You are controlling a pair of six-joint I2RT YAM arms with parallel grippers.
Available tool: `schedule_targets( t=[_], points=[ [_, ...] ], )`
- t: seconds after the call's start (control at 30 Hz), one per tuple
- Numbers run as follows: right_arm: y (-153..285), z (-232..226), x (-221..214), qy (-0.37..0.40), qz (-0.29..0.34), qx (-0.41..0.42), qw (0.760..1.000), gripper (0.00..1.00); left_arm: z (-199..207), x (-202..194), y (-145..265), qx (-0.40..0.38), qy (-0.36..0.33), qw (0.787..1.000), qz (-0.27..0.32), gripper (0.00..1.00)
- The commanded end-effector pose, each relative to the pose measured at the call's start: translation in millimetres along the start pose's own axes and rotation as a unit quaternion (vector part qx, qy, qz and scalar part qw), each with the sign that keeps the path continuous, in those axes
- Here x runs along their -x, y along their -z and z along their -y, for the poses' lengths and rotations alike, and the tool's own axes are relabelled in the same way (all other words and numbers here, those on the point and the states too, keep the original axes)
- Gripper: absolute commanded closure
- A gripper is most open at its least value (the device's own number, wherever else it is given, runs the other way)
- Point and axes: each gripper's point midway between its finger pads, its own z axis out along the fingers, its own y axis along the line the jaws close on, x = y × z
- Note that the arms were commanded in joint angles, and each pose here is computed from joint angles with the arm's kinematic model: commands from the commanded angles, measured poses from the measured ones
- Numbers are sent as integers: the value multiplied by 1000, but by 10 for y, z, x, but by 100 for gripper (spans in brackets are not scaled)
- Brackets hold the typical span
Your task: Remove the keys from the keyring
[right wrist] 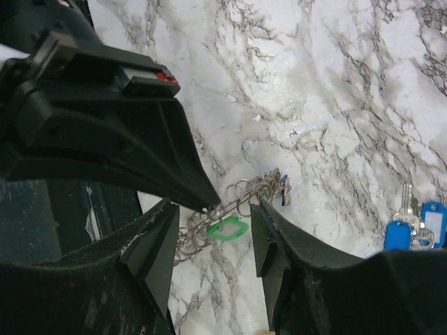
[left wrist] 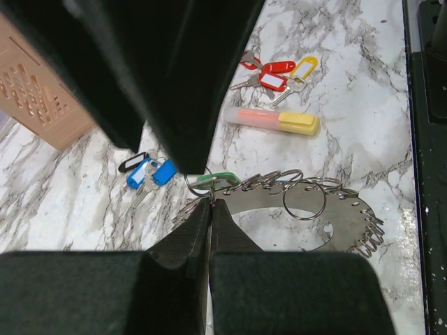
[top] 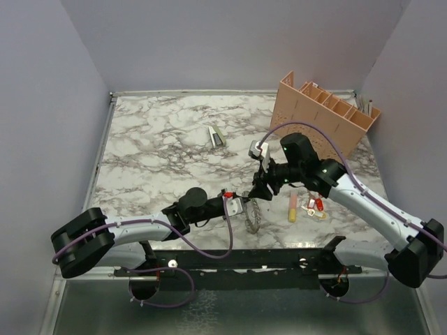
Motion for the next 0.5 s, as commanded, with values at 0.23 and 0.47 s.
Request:
schedule_targets(
  t=[0.23, 0.47],
  points=[
    [-121, -4, -99, 0, -47, 54, 997, 47, 98, 57, 26, -31, -19, 999, 8, 100],
    [-144, -23, -138, -5, -49, 63, 997, 60, 92, 70, 26, -30, -17, 999, 9, 100]
  ],
)
